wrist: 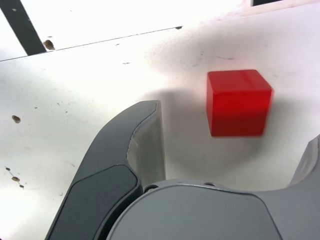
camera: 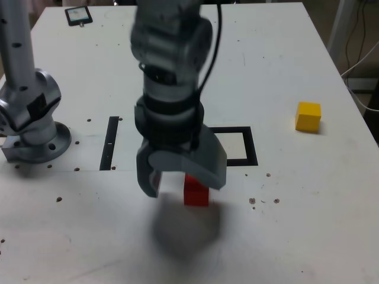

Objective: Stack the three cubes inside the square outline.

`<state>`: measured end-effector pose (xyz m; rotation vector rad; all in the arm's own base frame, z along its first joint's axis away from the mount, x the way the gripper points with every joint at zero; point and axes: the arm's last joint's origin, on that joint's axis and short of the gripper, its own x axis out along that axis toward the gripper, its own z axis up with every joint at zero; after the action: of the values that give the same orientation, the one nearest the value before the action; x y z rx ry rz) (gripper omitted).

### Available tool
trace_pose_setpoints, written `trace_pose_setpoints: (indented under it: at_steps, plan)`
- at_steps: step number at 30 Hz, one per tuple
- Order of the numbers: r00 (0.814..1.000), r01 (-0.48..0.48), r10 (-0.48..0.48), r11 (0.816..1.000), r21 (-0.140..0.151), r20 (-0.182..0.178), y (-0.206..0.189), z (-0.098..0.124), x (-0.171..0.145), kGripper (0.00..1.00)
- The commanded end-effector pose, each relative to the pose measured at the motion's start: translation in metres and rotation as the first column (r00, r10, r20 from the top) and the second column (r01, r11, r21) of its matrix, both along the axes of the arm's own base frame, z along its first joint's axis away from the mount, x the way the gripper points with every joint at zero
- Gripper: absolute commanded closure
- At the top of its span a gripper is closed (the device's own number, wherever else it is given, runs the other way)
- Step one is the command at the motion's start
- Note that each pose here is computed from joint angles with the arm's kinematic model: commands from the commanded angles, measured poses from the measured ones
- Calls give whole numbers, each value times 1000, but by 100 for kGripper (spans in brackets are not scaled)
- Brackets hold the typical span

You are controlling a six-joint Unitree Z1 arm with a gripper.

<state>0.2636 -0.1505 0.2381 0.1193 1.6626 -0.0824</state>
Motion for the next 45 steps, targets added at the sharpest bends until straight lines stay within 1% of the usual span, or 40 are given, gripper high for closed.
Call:
trace_pose_setpoints:
  at_steps: [1,5,10,13,17,20,34,41,45]
  plan:
    - [1000,-10,10,1000,1,-5,-2,-7,8,2]
    - [1000,-24,24,1000,16,-17,-1,-16,17,8]
    - [999,-33,33,999,31,-18,1,-17,22,18]
    - [999,-35,36,999,38,-24,2,-17,24,24]
    - [999,-35,37,998,46,-37,4,-16,25,38]
    - [999,-35,37,998,44,-38,4,-16,26,47]
    - [999,-35,35,999,21,-15,1,-19,31,61]
    - [999,-39,39,999,14,-2,2,-19,31,77]
    - [999,-39,38,999,15,15,4,-15,29,79]
